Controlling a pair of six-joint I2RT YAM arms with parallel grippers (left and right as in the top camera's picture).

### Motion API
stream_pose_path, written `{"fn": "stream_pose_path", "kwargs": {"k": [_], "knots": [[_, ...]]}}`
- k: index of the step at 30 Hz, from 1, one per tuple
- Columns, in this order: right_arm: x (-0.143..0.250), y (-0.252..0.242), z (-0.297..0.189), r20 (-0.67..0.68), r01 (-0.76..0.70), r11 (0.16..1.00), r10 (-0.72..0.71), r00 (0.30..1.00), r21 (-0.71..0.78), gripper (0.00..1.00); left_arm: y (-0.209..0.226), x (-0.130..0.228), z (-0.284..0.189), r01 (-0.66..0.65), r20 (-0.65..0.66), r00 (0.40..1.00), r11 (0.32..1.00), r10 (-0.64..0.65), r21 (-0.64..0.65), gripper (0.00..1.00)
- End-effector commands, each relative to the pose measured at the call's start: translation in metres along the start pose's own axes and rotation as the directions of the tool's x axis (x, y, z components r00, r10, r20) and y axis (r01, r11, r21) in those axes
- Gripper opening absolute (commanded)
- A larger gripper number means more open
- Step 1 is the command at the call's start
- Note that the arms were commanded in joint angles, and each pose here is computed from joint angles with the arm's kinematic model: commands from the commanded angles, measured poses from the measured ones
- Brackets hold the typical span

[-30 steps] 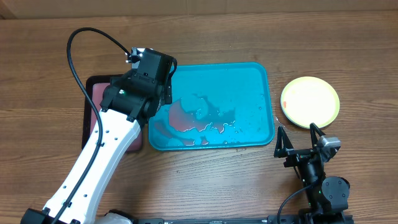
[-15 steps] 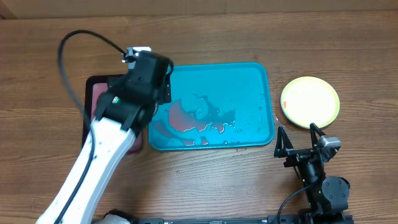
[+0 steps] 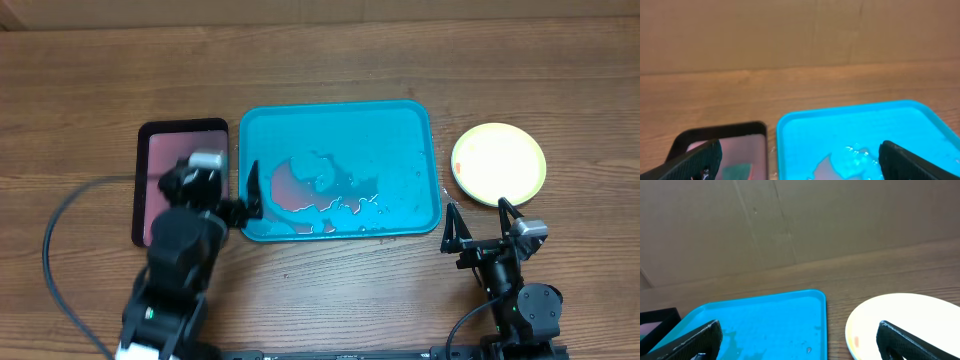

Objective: Clean dirty plates on tray and stack at the side

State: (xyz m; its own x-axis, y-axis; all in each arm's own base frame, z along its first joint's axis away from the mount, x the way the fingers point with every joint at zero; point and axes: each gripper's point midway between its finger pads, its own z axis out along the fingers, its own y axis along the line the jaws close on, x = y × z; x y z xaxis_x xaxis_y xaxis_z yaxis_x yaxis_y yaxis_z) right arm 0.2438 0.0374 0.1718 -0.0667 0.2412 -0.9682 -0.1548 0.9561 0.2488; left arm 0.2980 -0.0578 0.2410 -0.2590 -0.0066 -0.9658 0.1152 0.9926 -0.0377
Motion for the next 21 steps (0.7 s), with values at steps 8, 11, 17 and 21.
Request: {"fn": "stream_pose_path", "kwargs": {"k": [8, 11, 17, 21], "knots": [[0.003, -0.001, 0.0, -0.003, -0.003, 1.0, 0.003, 1.0, -0.003, 1.0, 0.028, 0.035, -0.038, -0.131, 0.165, 0.976, 0.99, 0.138, -0.051, 1.0], [0.003, -0.001, 0.0, -0.003, -0.003, 1.0, 0.003, 1.0, -0.003, 1.0, 0.036, 0.043, -0.043, -0.156, 0.186, 0.967, 0.983, 0.171, -0.093, 1.0], [0.003, -0.001, 0.0, -0.003, -0.003, 1.0, 0.003, 1.0, -0.003, 1.0, 0.043, 0.069, -0.042, -0.211, 0.195, 0.952, 0.968, 0.234, -0.133, 1.0], [0.003, -0.001, 0.0, -0.003, -0.002, 1.0, 0.002, 1.0, -0.003, 1.0, 0.045, 0.091, -0.035, -0.26, 0.168, 0.945, 0.956, 0.282, -0.138, 1.0]]}}
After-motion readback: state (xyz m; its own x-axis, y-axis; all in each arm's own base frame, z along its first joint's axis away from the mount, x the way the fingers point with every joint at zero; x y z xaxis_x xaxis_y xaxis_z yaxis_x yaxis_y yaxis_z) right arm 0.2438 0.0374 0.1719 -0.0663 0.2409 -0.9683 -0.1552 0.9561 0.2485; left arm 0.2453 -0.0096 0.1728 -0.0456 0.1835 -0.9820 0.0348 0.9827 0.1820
